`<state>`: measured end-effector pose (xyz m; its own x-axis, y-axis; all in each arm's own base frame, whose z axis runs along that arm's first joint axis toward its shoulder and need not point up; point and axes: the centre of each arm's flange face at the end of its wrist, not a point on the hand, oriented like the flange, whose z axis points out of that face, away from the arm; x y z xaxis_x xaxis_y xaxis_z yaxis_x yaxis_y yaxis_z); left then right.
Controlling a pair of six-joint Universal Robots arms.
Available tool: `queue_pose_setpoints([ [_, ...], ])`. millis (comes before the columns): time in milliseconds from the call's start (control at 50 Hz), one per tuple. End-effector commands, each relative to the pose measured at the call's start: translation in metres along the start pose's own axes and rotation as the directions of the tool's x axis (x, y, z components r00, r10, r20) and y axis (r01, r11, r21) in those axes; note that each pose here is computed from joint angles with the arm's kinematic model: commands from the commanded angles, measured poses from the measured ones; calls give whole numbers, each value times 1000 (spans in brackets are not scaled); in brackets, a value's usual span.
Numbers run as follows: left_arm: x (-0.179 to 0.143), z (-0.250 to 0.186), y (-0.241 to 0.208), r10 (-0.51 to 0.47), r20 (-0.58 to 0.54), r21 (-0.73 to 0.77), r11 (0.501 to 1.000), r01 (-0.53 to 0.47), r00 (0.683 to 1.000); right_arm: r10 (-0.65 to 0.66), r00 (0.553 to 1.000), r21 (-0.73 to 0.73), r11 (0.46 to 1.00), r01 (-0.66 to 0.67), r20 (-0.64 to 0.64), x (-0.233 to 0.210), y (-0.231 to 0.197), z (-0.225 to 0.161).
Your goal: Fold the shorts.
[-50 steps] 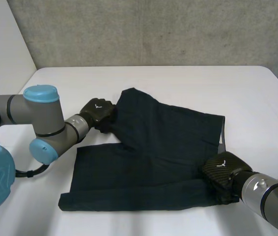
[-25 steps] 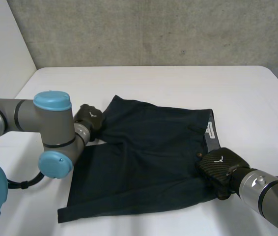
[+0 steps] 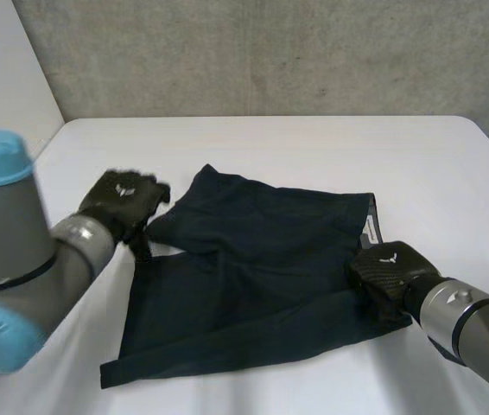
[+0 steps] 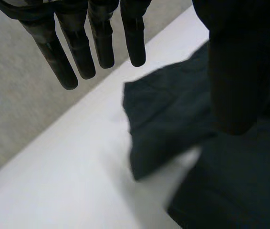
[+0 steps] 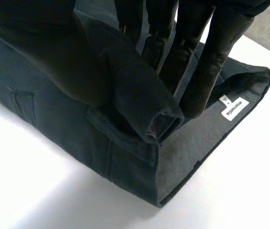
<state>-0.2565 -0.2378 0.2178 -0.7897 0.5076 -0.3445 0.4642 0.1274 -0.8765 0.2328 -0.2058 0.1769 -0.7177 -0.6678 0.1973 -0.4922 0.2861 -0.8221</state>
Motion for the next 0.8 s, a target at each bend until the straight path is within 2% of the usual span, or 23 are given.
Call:
queue_pose_setpoints([
  [20, 17, -55, 28, -112, -125, -220, 972, 82, 986, 15, 1000, 7, 1000, -15, -2, 0, 0, 3],
  [80, 26, -69, 43, -176, -166, -332, 937, 113, 970, 17, 1000, 11, 1000, -17, -5, 1, 0, 4],
  [140, 30, -74, 52, -188, -177, -373, 921, 111, 966, 18, 1000, 9, 1000, -18, -7, 1, 1, 4],
  [380, 34, -43, 75, -171, -154, -375, 921, 102, 973, 20, 1000, 5, 1000, -20, -12, 2, 2, 3],
  [460, 28, -23, 53, -118, -138, -263, 962, 78, 983, 6, 1000, 19, 1000, -5, -18, 4, -3, 4],
  [480, 22, -11, 37, -83, -120, -179, 982, 60, 989, -1, 1000, 23, 1000, 1, -18, 4, -4, 4],
  [540, 14, 6, 13, -14, -93, -53, 999, 9, 996, -24, 999, 66, 997, 27, -43, 11, -18, 8],
  [620, 11, 52, -29, 103, -24, 153, 983, -99, 994, -38, 996, 123, 991, 48, -81, 23, -36, 24],
  [740, 19, 116, -46, 129, 40, 242, 961, -135, 991, -39, 970, 199, 976, 89, -242, 54, -64, 63],
  [800, 22, 151, -42, 135, 82, 267, 952, -152, 987, -43, 961, 219, 970, 106, -273, 62, -70, 81],
])
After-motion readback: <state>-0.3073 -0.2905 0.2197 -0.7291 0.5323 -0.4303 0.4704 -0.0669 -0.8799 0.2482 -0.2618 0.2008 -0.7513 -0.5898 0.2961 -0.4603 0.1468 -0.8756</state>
